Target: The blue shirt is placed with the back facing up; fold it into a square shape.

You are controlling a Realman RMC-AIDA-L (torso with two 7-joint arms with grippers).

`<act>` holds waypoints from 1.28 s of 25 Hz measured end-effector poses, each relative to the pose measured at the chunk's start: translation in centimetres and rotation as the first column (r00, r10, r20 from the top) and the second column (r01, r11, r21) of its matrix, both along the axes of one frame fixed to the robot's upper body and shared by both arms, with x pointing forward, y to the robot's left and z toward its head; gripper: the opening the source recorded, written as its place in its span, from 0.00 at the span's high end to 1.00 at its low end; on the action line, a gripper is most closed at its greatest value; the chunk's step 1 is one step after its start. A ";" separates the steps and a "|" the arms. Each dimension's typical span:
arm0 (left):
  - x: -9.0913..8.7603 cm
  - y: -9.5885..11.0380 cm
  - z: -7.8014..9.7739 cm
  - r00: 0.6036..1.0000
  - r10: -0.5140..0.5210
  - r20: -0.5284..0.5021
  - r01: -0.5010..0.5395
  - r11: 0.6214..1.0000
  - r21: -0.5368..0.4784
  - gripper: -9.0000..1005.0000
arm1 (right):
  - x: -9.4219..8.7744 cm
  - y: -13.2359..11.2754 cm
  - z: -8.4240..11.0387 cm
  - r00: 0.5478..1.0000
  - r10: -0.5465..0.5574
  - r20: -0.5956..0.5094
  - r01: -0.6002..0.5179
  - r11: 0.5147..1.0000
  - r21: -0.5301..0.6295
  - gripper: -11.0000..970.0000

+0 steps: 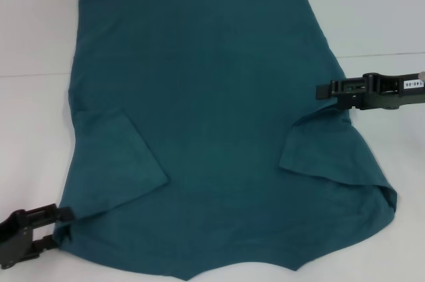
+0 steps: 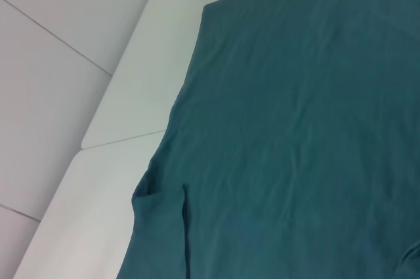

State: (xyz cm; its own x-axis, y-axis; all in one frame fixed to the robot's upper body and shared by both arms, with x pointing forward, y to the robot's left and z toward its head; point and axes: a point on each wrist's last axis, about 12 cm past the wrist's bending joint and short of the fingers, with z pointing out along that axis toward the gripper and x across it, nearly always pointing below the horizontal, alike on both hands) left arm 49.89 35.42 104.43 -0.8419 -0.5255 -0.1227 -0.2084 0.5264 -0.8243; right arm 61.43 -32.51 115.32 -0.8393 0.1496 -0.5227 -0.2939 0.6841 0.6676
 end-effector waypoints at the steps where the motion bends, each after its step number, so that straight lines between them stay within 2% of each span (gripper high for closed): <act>1: 0.1 -0.2 0.0 1.000 -0.007 0.000 0.007 1.000 -0.004 0.25 | 0.0 0.0 0.0 1.000 0.000 0.000 0.000 1.000 0.000 0.16; 7: 1.1 -1.3 0.1 0.998 -0.055 -0.005 0.055 0.998 0.009 0.25 | 0.0 0.0 0.0 1.000 0.000 0.001 0.000 1.000 0.001 0.16; 24: 2.4 -2.4 0.7 0.996 -0.086 0.000 0.086 0.996 -0.006 0.25 | -0.1 -0.2 -0.1 1.000 -0.004 -0.001 0.004 1.000 0.001 0.17; 30: 2.4 -2.5 0.8 0.995 -0.101 0.000 0.101 0.995 -0.003 0.43 | -0.3 -0.4 -0.2 1.000 -0.009 -0.005 0.009 1.000 0.000 0.18; 32: 2.5 -2.6 0.7 0.995 -0.103 -0.002 0.103 0.995 -0.001 0.53 | -0.3 -0.4 -0.2 1.000 -0.009 -0.005 0.009 1.000 0.001 0.18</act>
